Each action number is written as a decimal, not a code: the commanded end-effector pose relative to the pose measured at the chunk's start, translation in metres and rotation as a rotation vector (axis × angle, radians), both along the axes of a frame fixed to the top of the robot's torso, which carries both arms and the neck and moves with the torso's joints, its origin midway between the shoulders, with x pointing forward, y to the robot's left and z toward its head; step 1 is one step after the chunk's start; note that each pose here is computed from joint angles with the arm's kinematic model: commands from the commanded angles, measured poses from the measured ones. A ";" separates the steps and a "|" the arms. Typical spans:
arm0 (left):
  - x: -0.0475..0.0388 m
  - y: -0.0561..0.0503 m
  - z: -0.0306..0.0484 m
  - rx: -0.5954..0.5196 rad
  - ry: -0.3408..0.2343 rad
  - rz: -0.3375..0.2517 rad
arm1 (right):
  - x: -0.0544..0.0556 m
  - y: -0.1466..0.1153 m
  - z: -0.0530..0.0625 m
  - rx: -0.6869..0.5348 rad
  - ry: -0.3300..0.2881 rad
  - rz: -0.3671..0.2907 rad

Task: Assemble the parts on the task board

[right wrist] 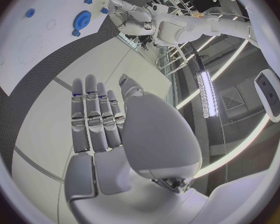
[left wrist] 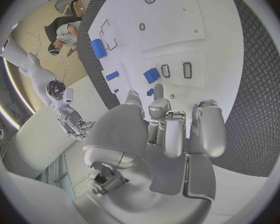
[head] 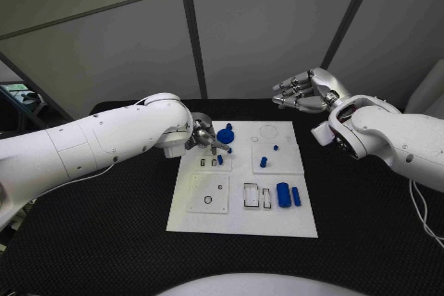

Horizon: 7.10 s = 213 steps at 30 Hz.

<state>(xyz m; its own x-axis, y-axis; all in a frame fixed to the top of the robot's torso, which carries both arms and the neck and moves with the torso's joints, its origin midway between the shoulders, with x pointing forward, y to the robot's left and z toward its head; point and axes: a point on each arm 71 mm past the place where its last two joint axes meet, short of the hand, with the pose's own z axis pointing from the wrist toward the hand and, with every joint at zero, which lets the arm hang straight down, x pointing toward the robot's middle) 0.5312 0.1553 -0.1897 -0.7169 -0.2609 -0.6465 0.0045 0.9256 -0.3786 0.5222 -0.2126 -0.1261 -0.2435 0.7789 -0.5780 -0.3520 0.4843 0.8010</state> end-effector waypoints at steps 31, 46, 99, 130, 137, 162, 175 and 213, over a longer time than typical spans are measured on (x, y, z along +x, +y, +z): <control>0.0021 -0.008 -0.0072 0.090 0.062 -0.067 | 0.002 0.004 0.001 0.005 0.002 -0.002; 0.0015 -0.012 -0.0083 0.097 0.074 -0.082 | 0.002 0.006 0.001 0.006 0.001 -0.001; -0.0071 -0.008 -0.0033 -0.012 0.063 -0.036 | 0.004 0.008 -0.001 0.002 0.012 0.004; -0.0305 0.011 -0.0119 -0.053 -0.171 0.070 | 0.006 0.000 -0.003 -0.013 0.018 -0.015; -0.0316 0.008 -0.0182 0.002 -0.217 0.041 | 0.006 0.001 -0.003 -0.016 0.020 -0.015; -0.0341 0.004 -0.0250 0.077 -0.187 -0.026 | 0.006 0.004 -0.004 -0.020 0.028 -0.003; -0.0346 0.002 -0.0259 0.088 -0.177 -0.042 | 0.010 0.001 -0.006 -0.028 0.042 -0.007; -0.0303 -0.001 -0.0316 0.119 -0.124 -0.069 | 0.010 0.003 -0.008 -0.030 0.055 -0.002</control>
